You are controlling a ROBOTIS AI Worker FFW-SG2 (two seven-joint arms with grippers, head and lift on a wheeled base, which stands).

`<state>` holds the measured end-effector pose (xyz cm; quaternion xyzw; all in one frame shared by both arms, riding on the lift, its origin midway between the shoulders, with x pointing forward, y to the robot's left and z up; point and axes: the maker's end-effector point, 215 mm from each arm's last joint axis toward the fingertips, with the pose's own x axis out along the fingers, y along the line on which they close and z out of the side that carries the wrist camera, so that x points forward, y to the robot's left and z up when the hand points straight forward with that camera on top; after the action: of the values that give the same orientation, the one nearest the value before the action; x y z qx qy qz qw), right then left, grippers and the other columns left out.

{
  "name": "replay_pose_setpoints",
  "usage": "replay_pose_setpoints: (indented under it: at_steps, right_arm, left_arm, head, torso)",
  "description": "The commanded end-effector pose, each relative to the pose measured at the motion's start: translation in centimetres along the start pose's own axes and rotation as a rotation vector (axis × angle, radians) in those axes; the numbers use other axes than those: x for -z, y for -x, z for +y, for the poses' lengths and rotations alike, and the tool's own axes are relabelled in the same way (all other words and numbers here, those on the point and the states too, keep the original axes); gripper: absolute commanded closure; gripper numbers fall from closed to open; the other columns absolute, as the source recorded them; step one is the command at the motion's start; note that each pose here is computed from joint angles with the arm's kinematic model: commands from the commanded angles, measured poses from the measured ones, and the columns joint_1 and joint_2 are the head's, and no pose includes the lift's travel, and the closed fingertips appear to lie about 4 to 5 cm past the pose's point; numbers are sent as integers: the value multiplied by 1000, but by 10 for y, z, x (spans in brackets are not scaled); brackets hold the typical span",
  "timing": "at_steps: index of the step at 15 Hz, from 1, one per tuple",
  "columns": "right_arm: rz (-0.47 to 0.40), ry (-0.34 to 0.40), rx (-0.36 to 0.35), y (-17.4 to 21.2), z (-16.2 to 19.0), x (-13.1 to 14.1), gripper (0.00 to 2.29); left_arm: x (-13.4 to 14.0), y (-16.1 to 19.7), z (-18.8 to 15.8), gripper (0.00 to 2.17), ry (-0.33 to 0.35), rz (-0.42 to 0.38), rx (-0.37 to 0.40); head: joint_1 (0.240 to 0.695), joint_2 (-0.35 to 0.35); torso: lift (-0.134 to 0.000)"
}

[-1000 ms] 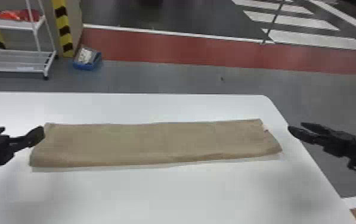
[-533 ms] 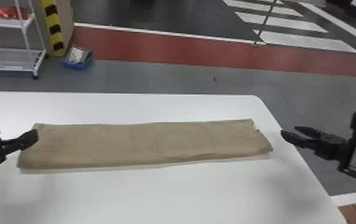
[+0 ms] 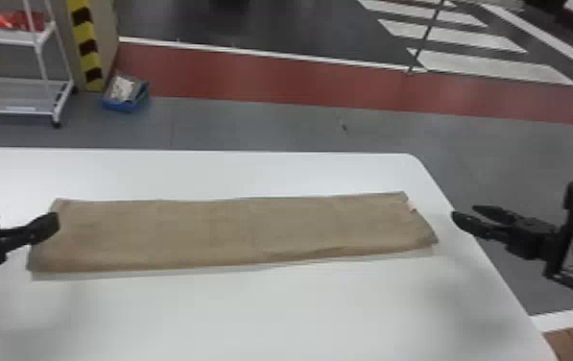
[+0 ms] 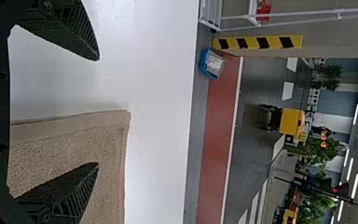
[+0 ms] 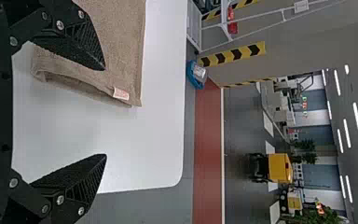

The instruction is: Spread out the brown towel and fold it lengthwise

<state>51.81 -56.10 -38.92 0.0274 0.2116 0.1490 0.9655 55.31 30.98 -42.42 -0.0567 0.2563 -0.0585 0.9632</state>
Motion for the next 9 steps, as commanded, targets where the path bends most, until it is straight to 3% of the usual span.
replay_pose_setpoints:
  at_steps: [1,9]
  right_arm:
    - [5,-1,2,2,-1,3,259]
    - [14,6,-1,3,2,8,259]
  left_arm:
    - [3,0,0,87,1,8,1]
    - [11,1,-1,90,-1,45,3]
  head:
    - [695,-252]
    - [695,-256]
  torso:
    - [-124]
    - [-124]
